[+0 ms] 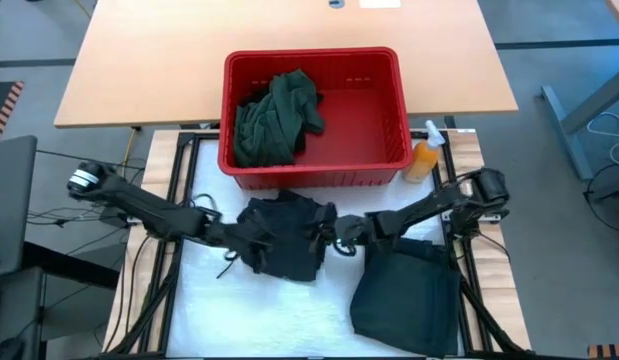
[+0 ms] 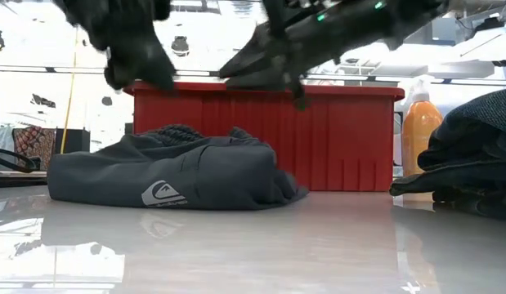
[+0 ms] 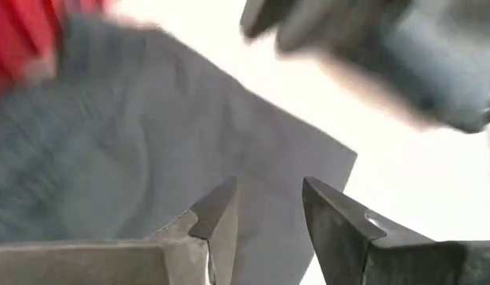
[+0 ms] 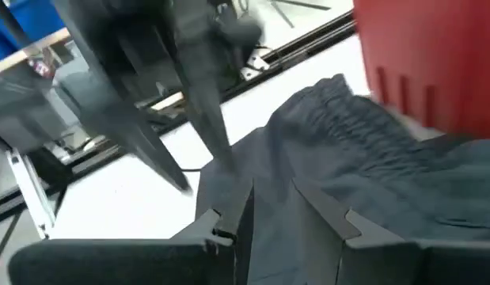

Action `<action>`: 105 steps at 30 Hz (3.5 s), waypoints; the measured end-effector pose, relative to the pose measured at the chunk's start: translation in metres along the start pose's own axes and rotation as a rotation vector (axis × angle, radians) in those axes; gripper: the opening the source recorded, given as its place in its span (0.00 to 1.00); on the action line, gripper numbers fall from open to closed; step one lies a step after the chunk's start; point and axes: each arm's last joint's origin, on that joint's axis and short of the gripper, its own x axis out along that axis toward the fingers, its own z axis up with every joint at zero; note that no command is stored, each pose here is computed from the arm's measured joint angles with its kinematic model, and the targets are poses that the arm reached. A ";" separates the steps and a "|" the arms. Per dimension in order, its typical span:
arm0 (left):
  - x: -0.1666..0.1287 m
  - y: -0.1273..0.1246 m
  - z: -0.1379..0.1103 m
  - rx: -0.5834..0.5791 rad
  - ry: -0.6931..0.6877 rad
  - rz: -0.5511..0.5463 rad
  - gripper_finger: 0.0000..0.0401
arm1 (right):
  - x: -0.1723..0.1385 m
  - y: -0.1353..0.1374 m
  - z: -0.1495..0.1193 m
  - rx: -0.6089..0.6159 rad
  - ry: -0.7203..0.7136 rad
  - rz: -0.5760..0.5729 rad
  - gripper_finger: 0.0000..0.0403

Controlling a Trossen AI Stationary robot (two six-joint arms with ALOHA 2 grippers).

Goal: Fold laundry
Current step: Fold the gray shorts, then stack the folded gray shorts on top of the folded black pants

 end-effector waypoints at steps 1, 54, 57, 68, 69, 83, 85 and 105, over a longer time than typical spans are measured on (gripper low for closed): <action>-0.012 0.000 0.006 0.009 -0.033 -0.003 0.32 | 0.008 0.001 -0.001 -0.005 -0.011 0.002 0.28; -0.013 0.048 -0.045 -0.313 -0.044 -0.015 0.70 | -0.097 0.046 0.019 0.328 0.414 -0.504 0.63; -0.011 0.051 -0.045 -0.329 -0.040 0.006 0.71 | -0.097 0.041 0.011 0.375 0.419 -0.519 0.74; 0.019 0.056 -0.056 -0.349 0.049 0.066 0.71 | -0.080 0.014 -0.035 0.546 0.352 -0.398 0.84; 0.022 0.057 -0.058 -0.355 0.049 0.090 0.71 | -0.079 0.011 -0.038 0.550 0.348 -0.397 0.84; 0.017 0.052 -0.046 -0.391 -0.051 0.024 0.71 | -0.078 0.003 -0.050 0.659 0.367 -0.404 0.85; 0.007 0.053 -0.042 -0.387 -0.070 0.018 0.71 | -0.076 0.003 -0.053 0.676 0.375 -0.410 0.85; 0.014 0.061 -0.063 -0.397 0.112 0.132 0.71 | -0.032 0.015 -0.063 0.539 0.490 -0.540 0.85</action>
